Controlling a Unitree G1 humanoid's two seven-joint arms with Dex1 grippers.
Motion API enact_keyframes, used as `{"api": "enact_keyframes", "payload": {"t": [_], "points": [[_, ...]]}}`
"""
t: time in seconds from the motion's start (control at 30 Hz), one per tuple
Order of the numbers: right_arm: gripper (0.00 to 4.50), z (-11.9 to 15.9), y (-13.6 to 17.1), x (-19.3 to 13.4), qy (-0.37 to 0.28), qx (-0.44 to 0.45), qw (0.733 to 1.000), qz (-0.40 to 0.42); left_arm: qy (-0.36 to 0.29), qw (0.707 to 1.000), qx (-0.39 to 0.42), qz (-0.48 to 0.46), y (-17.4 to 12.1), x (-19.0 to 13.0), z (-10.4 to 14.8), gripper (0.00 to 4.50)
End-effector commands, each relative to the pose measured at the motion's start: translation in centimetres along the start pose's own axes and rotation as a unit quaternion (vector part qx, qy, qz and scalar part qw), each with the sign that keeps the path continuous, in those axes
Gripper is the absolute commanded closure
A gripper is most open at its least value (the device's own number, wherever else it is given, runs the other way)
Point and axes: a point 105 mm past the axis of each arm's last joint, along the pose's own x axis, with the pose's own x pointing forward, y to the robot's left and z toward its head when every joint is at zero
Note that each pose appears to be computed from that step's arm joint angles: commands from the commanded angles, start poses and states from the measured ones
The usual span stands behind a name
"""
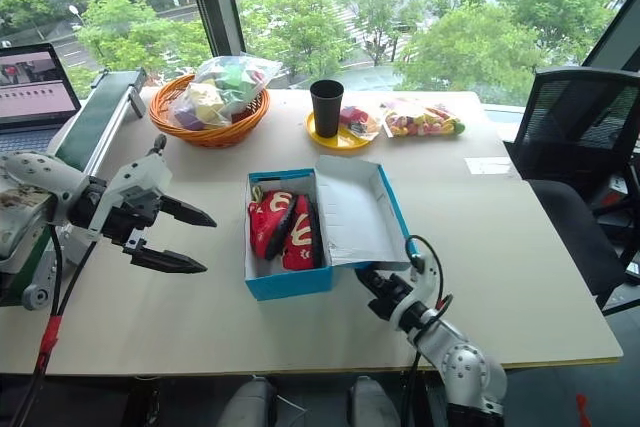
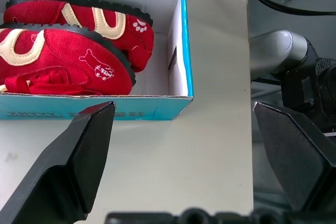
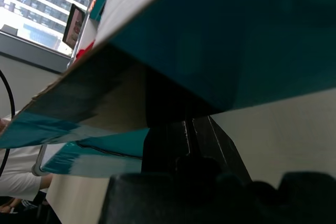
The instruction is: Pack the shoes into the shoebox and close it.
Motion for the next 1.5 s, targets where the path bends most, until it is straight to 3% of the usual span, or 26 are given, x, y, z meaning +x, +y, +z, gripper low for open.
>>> {"api": "enact_keyframes", "payload": {"t": [0.03, 0.13, 0.23, 0.37, 0.47, 0.6, 0.97, 1.0, 1.1, 1.27, 1.4, 1.5], "points": [[4.49, 4.2, 4.1, -0.1, -0.052, -0.031, 0.994, 0.091, 0.004, 1.000, 0.012, 0.017, 0.2, -1.0, 0.1, 0.00], [4.49, 5.9, 6.1, 0.2, -0.064, -0.039, 0.989, 0.130, -0.001, 1.000, 0.009, 0.015, -0.2, -0.8, 0.0, 0.00], [4.49, 5.7, 8.1, 1.0, -0.033, -0.056, 0.985, 0.160, -0.005, 1.000, 0.002, 0.026, -0.3, -0.7, -0.1, 0.00], [4.49, 4.2, 11.2, 2.2, 0.033, -0.073, 0.976, 0.201, -0.003, 0.999, -0.007, 0.040, -0.8, -1.3, -0.5, 0.00], [4.49, 1.5, 12.9, 3.5, 0.099, -0.059, 0.967, 0.227, 0.000, 0.998, -0.011, 0.069, -0.6, -1.9, -1.0, 0.00], [4.49, -0.9, 11.8, 5.3, 0.163, -0.053, 0.962, 0.212, -0.003, 0.996, -0.024, 0.087, -1.4, -1.9, -1.4, 0.00], [4.49, 1.3, 14.0, 13.4, 0.211, -0.159, 0.935, 0.239, -0.032, 0.988, -0.074, 0.133, -3.9, -1.1, -2.4, 0.00], [4.49, 0.8, 14.0, 13.9, 0.221, -0.176, 0.929, 0.237, -0.037, 0.986, -0.079, 0.139, -4.0, -0.9, -2.5, 0.00], [4.49, -4.2, 12.5, 15.9, 0.303, -0.244, 0.900, 0.199, -0.065, 0.981, -0.102, 0.155, -5.4, 1.1, -2.9, 0.00], [4.49, -7.5, 10.2, 16.3, 0.359, -0.254, 0.880, 0.177, -0.076, 0.975, -0.117, 0.176, -6.1, 2.0, -3.1, 0.00], [4.49, -7.7, 8.5, 16.2, 0.352, -0.304, 0.868, 0.173, -0.081, 0.972, -0.116, 0.187, -6.2, 2.4, -3.0, 0.00], [4.49, -4.4, 11.4, 16.0, 0.281, -0.323, 0.872, 0.237, -0.093, 0.968, -0.117, 0.201, -5.4, 2.5, -3.0, 0.00]]}}
